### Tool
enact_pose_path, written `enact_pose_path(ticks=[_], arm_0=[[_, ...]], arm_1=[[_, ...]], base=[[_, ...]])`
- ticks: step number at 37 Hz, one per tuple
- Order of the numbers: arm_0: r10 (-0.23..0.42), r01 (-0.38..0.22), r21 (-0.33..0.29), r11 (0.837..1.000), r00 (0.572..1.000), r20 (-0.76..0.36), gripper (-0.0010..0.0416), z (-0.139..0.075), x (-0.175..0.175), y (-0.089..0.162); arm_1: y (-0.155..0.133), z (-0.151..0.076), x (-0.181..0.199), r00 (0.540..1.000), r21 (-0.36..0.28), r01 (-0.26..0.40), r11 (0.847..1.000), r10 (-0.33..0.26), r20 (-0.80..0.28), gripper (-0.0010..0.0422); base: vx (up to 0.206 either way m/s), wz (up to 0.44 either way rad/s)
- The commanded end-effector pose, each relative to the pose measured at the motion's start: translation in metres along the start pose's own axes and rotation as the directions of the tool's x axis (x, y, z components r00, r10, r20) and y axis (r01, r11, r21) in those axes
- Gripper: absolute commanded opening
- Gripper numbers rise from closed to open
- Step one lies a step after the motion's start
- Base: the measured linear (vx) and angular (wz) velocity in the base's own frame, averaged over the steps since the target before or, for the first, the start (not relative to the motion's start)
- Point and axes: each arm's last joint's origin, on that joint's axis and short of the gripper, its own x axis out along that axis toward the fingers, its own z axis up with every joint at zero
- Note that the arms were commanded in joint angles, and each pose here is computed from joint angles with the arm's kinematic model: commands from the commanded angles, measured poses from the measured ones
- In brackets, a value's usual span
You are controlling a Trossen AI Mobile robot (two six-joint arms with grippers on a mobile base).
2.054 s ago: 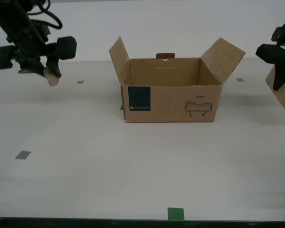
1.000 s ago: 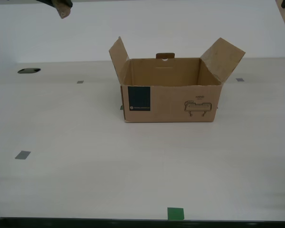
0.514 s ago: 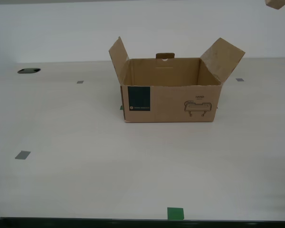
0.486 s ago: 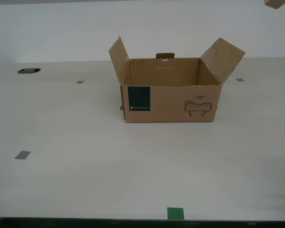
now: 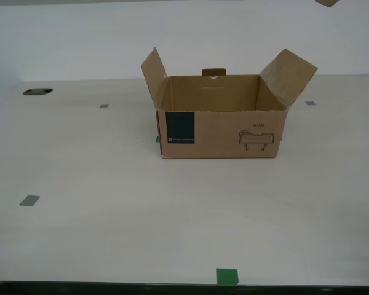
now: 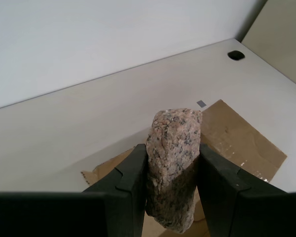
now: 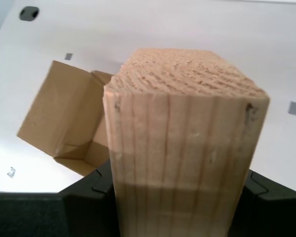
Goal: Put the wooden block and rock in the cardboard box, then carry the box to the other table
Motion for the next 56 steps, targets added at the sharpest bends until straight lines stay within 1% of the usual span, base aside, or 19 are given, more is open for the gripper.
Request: enact_pose_path(ticks=[1, 6, 9, 16, 20, 24, 27, 39, 47, 56], arm_0=[[0.025, -0.024, -0.020, 0.999, 1.000, 0.012, 0.0000, 0.002, 0.002, 0.009], [0.047, -0.045, -0.046, 0.998, 0.998, 0.034, 0.0000, 0.004, 0.006, 0.019], [0.061, -0.058, -0.067, 0.996, 0.997, 0.049, 0.0000, 0.006, 0.008, 0.025], [0.090, -0.082, -0.102, 0.991, 0.993, 0.073, -0.0001, 0.007, 0.016, 0.036], [0.104, -0.095, -0.106, 0.990, 0.991, 0.086, 0.0000, 0.004, 0.028, 0.037], [0.114, -0.102, -0.115, 0.988, 0.988, 0.100, 0.0000, -0.001, 0.042, 0.036], [0.121, -0.109, -0.109, 0.988, 0.987, 0.106, 0.0000, -0.007, 0.053, 0.034], [0.152, -0.129, -0.142, 0.981, 0.975, 0.159, -0.0001, -0.027, 0.089, 0.030], [0.162, -0.137, -0.144, 0.980, 0.971, 0.175, 0.0000, -0.040, 0.104, 0.027], [0.172, -0.136, -0.167, 0.976, 0.959, 0.224, 0.0000, -0.056, 0.120, 0.020]], arm_1=[[-0.006, 0.001, 0.001, 1.000, 0.032, 0.019, 0.999, -0.020, 0.011, -0.0001], [-0.011, 0.001, 0.002, 0.999, 0.091, 0.031, 0.995, -0.032, 0.015, 0.0000], [-0.012, 0.000, 0.003, 0.999, 0.112, 0.034, 0.993, -0.036, 0.014, 0.0000], [-0.011, -0.015, 0.012, 0.999, 0.113, 0.040, 0.993, -0.041, 0.003, 0.0000], [-0.011, -0.025, 0.018, 0.999, 0.117, 0.045, 0.992, -0.047, 0.009, 0.0000], [-0.010, -0.035, 0.024, 0.998, 0.127, 0.047, 0.991, -0.052, 0.040, -0.0001], [-0.008, -0.042, 0.028, 0.997, 0.132, 0.047, 0.990, -0.055, 0.057, 0.0000], [-0.002, -0.073, 0.042, 0.996, 0.131, 0.046, 0.990, -0.056, 0.071, -0.0001], [-0.003, -0.082, 0.072, 0.998, 0.119, 0.066, 0.991, -0.068, 0.011, -0.0001], [-0.002, -0.083, 0.090, 0.997, 0.123, 0.075, 0.990, -0.075, -0.001, -0.0001]], base=[[0.000, 0.000], [0.000, 0.000], [0.000, 0.000], [0.000, 0.000], [0.000, 0.000], [0.000, 0.000], [0.000, 0.000], [0.000, 0.000], [0.000, 0.000], [0.000, 0.000]])
